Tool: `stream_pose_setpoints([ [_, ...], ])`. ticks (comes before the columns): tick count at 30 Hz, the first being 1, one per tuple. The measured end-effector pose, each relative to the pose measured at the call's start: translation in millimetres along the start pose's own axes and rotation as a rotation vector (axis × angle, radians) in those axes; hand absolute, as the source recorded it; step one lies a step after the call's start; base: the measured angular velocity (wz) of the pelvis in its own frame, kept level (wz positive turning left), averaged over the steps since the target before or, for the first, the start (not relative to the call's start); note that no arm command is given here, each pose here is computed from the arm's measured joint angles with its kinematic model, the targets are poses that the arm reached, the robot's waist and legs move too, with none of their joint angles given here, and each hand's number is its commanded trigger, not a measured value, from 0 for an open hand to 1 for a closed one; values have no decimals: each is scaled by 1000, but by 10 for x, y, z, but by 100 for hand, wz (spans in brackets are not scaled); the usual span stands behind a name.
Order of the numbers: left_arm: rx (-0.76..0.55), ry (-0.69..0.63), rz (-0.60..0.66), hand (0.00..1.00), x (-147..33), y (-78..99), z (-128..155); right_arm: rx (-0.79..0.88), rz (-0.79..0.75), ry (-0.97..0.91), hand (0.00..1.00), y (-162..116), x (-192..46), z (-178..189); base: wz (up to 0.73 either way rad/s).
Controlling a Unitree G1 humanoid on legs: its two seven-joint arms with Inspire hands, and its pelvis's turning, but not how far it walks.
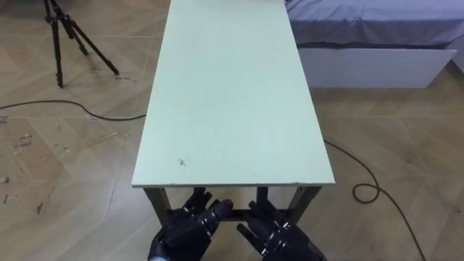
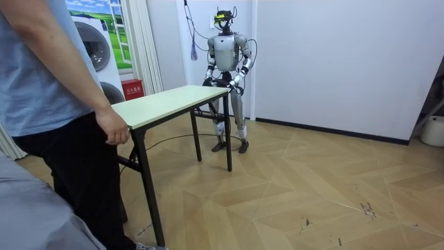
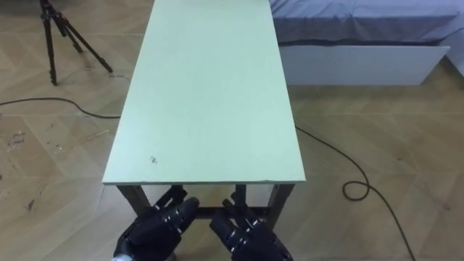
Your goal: Move table with human
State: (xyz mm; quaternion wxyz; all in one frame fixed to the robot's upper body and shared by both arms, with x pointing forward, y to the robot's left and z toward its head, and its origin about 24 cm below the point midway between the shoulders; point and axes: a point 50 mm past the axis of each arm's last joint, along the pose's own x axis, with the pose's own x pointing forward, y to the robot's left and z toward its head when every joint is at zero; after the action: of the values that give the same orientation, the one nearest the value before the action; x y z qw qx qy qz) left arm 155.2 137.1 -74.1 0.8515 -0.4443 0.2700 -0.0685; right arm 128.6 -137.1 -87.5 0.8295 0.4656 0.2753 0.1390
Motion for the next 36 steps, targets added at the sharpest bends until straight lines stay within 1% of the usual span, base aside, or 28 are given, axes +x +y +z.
stream_pose_setpoints([
  [6, 5, -33, -21, 0, 53, -65, 138, -40, 91, -19, 0, 181, 88, 150, 0],
  [8, -17, -55, -21, 0, 69, -89, 195, -41, 89, -4, 0, 178, 90, 158, 0],
  [12, -64, -70, 1, 0, 62, -65, 226, -52, 91, 8, 0, 178, 105, 192, -4],
  [17, -79, -106, 77, 0, 37, 41, 309, -58, 55, 6, 0, 155, 114, 240, -1],
  [19, -118, -117, 122, 0, 17, 105, 337, -64, 35, 6, 0, 155, 149, 275, 0],
  [24, -180, -101, 145, 0, 61, 103, 346, -55, -15, -8, 0, 133, 178, 364, 2],
  [27, -222, -91, 153, 0, 85, 127, 360, 13, -57, -50, 0, 83, 165, 437, 0],
  [29, -283, -93, 147, 0, 80, 134, 372, 77, -105, -113, 0, 12, 130, 543, -2],
  [36, -319, -84, 144, 0, 74, 146, 374, 109, -124, -123, 0, 14, 157, 583, -1],
])
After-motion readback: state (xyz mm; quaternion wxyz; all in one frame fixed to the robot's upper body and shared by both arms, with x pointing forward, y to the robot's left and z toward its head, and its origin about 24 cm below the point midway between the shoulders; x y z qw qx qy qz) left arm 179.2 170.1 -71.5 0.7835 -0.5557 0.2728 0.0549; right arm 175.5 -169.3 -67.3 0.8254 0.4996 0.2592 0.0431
